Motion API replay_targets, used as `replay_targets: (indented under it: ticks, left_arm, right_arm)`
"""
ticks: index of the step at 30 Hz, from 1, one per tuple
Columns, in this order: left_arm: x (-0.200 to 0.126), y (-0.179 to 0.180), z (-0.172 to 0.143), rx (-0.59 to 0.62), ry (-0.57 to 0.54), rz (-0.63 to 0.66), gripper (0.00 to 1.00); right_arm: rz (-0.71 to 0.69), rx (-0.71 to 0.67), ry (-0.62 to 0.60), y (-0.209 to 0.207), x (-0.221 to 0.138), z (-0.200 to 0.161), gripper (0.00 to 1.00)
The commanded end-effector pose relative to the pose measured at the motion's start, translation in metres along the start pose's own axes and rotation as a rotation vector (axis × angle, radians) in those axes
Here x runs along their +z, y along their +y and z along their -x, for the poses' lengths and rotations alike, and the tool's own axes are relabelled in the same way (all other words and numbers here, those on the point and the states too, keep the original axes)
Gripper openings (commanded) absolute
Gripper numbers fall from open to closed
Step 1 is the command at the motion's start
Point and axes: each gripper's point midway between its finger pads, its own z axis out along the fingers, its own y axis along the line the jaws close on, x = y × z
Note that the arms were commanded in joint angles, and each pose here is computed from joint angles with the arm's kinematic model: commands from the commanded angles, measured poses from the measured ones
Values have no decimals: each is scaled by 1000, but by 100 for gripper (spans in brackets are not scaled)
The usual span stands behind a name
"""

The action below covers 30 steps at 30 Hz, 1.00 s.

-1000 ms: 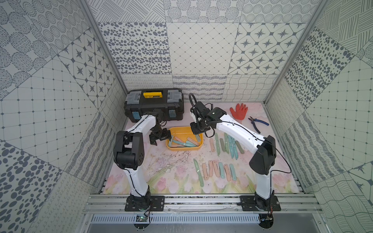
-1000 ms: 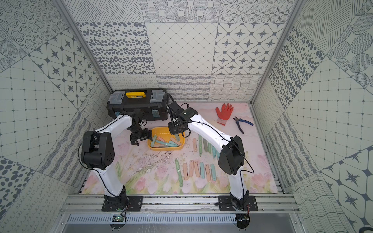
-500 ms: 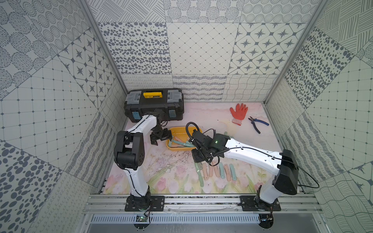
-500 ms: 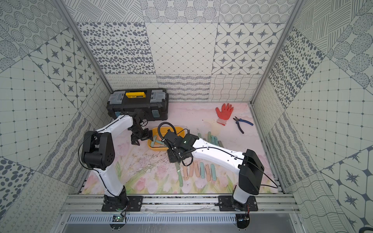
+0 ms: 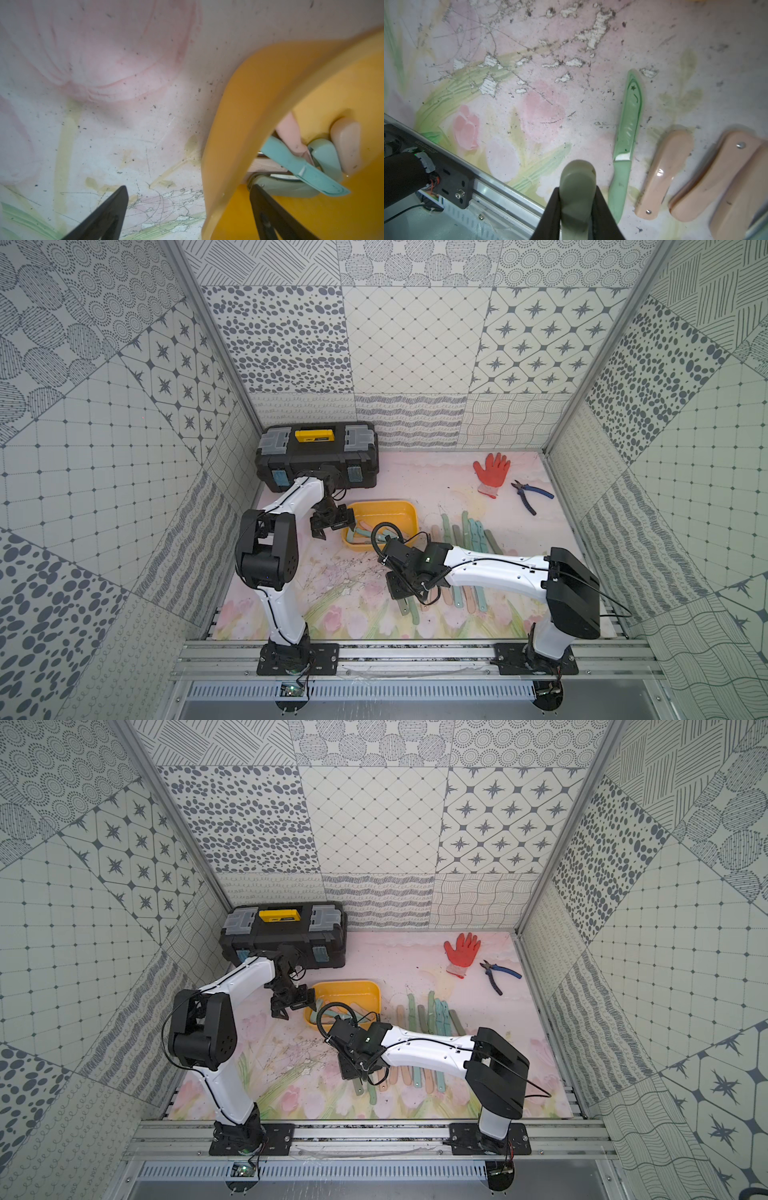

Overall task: Take the fruit knife out of the storage box
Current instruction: Place the fruit knife at the center of the board.

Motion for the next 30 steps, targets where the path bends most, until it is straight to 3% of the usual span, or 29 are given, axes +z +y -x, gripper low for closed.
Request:
replay_targets:
  ticks: [1,23,30]
  left_arm:
    - [-5,-2,-2,4,-8,-1,91]
    - [-6,-3,-2,4,-9,-7,91]
    - [-6,-2,-2,4,-8,-4,91]
  right_arm:
    - [31,33,8,7,21,4,22]
    - [-16,52,71,-11,57,3,26]
    - [-15,50,55,-11,52,6,39]
